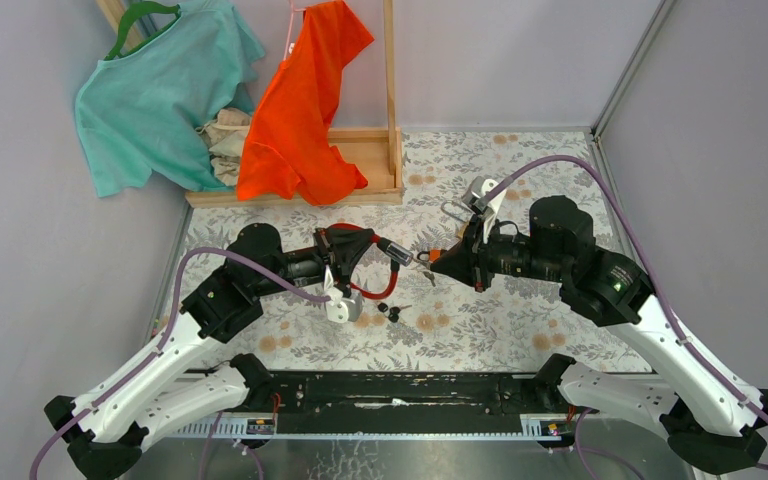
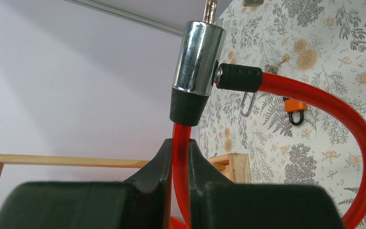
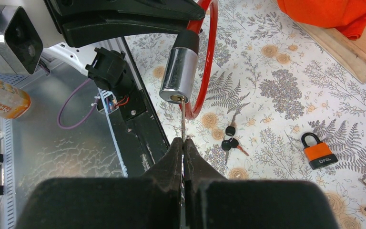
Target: Unlock with the key
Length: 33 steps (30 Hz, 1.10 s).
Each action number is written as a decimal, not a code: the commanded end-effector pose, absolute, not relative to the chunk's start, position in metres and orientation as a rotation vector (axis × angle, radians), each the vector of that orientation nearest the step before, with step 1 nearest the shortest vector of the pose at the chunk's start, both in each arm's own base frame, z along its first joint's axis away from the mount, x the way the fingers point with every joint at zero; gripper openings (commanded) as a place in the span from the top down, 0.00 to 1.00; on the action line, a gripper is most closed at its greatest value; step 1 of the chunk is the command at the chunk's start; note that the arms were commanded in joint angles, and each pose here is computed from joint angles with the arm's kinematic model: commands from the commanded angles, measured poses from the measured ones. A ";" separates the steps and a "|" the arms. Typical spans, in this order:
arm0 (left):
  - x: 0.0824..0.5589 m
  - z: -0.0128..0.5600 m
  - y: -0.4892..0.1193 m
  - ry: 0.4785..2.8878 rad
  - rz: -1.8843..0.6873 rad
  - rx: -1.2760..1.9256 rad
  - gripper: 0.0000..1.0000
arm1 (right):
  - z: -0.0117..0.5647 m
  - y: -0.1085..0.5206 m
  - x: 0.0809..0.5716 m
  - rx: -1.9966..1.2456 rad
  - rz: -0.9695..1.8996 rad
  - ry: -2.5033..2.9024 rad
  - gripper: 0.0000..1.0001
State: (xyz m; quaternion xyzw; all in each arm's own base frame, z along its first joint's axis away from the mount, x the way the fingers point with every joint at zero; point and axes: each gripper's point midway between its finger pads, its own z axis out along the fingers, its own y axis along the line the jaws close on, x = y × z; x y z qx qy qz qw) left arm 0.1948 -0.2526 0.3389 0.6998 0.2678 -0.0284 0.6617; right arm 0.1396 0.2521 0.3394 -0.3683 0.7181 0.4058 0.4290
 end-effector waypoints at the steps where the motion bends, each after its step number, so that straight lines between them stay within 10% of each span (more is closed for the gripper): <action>1: 0.192 0.368 -0.253 0.535 -0.028 1.528 1.00 | 0.363 0.253 0.136 -0.920 1.033 1.701 1.00; 33: 0.189 0.373 -0.259 0.524 -0.063 1.530 1.00 | 0.356 0.259 0.146 -0.915 1.009 1.734 1.00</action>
